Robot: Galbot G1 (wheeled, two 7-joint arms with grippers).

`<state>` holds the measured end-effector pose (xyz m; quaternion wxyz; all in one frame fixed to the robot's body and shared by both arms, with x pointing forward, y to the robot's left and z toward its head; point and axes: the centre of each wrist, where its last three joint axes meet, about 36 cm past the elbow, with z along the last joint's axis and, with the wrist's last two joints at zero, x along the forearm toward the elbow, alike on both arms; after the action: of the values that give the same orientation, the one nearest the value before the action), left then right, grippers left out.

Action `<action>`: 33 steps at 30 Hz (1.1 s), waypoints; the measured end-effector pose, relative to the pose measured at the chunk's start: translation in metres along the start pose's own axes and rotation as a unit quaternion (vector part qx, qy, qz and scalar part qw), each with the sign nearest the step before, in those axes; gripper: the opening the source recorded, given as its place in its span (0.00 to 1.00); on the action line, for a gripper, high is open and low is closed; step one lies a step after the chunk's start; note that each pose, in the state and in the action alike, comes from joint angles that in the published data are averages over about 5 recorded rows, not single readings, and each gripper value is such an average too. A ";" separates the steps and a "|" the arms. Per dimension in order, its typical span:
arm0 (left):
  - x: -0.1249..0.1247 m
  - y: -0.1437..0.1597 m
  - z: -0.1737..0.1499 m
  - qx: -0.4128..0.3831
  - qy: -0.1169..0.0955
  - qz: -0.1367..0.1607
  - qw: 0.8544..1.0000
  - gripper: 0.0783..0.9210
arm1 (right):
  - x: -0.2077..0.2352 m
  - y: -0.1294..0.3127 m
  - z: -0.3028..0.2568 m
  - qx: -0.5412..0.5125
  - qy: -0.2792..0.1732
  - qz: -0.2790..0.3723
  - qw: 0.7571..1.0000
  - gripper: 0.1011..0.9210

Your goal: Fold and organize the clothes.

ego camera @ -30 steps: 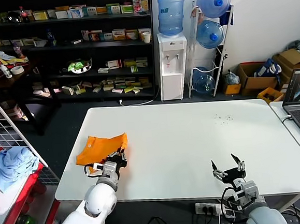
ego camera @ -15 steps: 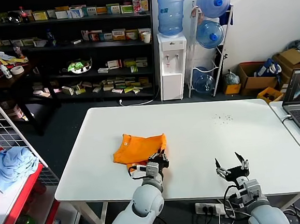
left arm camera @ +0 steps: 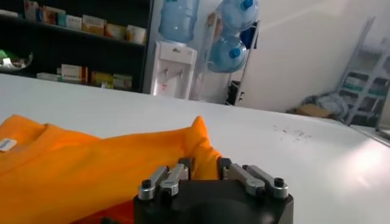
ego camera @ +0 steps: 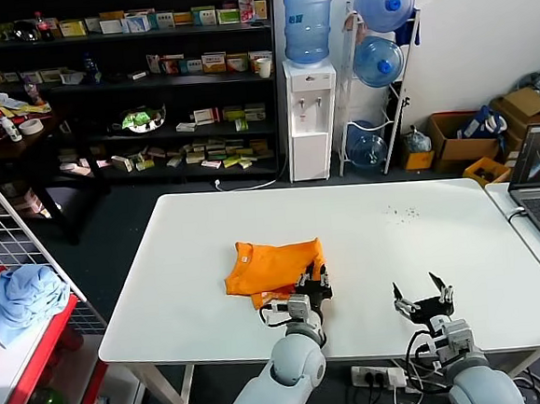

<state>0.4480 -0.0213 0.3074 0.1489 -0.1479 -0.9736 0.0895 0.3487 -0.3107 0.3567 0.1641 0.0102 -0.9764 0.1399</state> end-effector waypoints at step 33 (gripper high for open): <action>0.096 0.144 0.010 -0.096 -0.247 -0.015 0.964 0.88 | -0.003 -0.018 -0.005 -0.050 -0.074 -0.023 0.996 0.88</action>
<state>0.3946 0.1429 0.2918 -0.1098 -0.1204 -0.9863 0.0273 0.3540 -0.3263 0.3652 0.0951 0.0350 -0.9911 0.0862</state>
